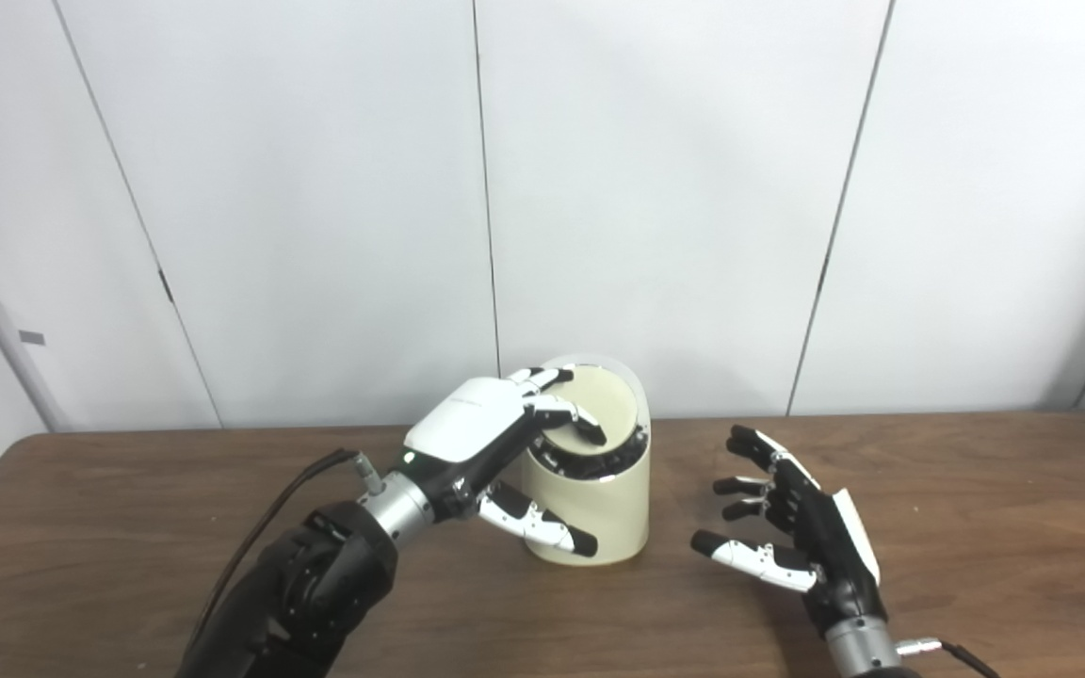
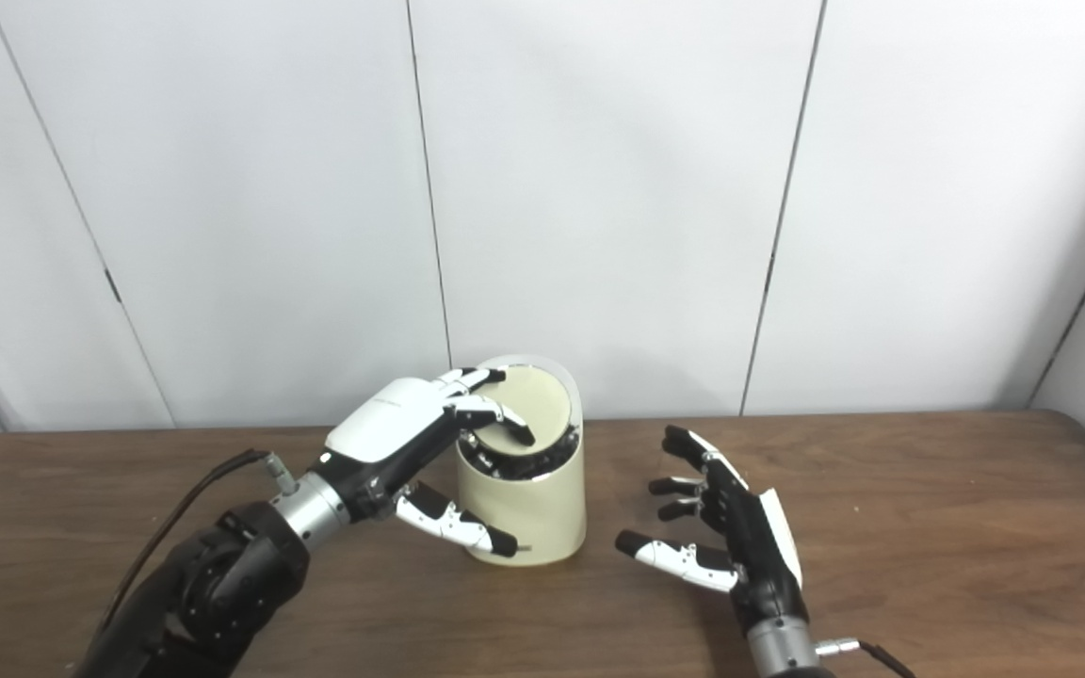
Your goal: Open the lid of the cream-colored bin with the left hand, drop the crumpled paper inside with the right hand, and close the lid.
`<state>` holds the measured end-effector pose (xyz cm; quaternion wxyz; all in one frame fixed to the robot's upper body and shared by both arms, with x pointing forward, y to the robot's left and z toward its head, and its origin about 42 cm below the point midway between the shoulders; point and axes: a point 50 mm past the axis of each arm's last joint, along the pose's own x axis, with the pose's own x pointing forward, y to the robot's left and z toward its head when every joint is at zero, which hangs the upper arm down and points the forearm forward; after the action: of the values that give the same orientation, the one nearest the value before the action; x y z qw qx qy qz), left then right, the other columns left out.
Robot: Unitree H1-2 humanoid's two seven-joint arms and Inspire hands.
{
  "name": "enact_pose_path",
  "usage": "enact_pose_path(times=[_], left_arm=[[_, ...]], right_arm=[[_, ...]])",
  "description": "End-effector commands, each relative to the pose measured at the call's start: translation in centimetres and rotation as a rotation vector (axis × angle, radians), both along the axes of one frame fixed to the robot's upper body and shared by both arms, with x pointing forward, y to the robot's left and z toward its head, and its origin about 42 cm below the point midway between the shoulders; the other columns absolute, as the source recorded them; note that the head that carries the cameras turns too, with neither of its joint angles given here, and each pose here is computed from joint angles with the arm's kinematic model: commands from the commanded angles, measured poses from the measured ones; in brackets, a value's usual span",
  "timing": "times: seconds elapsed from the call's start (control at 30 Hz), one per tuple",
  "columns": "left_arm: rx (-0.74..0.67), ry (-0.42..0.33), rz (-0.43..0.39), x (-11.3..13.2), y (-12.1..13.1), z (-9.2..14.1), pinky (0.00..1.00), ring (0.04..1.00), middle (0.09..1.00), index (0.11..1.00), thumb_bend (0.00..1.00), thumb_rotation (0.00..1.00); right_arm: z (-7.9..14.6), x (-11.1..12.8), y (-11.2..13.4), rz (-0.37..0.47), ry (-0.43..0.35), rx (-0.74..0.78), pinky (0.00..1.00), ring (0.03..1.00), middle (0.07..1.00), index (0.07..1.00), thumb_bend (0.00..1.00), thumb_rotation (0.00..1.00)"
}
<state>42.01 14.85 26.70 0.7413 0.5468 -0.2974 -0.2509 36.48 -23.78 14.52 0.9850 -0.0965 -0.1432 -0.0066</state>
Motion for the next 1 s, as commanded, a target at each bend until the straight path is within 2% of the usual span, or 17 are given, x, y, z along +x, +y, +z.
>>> enact_pose_path(times=[0.0, 0.17, 0.5, 0.67, 0.83, 0.9, 0.97], left_arm=[[0.11, -0.102, 0.017, 0.4, -0.2, 1.6, 0.99, 0.973, 0.783, 0.771, 0.98, 0.46], [0.253, -0.116, 0.071, 0.5, -0.5, 1.0, 1.0, 0.997, 0.812, 0.812, 0.97, 0.48], [0.375, -0.039, 0.124, 0.7, -0.8, 0.4, 1.0, 0.953, 0.775, 0.778, 0.95, 0.61], [0.428, -0.004, 0.139, 0.7, -0.8, 0.3, 1.0, 0.934, 0.75, 0.747, 0.96, 0.69], [0.432, 0.013, 0.136, 0.6, -0.7, 0.6, 1.0, 0.914, 0.737, 0.731, 0.98, 0.73], [0.394, 0.024, 0.127, 0.4, -0.6, 0.8, 1.0, 0.916, 0.743, 0.736, 0.97, 0.71], [0.298, 0.024, 0.115, 0.3, -0.3, 1.2, 1.0, 0.911, 0.745, 0.739, 0.94, 0.67]], right_arm=[[2.3, 0.6, 0.4, 0.015, -0.084, -0.003, 0.54, 0.674, 0.854, 0.843, 0.77, 0.29], [2.5, 0.4, 0.5, 0.015, -0.089, 0.001, 0.53, 0.672, 0.848, 0.835, 0.77, 0.28], [2.8, 0.3, 0.5, 0.006, -0.084, 0.02, 0.5, 0.666, 0.845, 0.818, 0.76, 0.28], [2.6, 0.4, 0.3, -0.001, -0.085, 0.0, 0.51, 0.67, 0.848, 0.818, 0.75, 0.31], [2.5, 0.4, 0.3, 0.002, -0.09, 0.001, 0.5, 0.663, 0.845, 0.813, 0.75, 0.32], [2.5, 0.4, 0.2, 0.0, -0.09, -0.004, 0.5, 0.658, 0.844, 0.814, 0.76, 0.34], [2.5, 0.4, 0.2, -0.003, -0.089, -0.002, 0.49, 0.654, 0.843, 0.814, 0.75, 0.33]])
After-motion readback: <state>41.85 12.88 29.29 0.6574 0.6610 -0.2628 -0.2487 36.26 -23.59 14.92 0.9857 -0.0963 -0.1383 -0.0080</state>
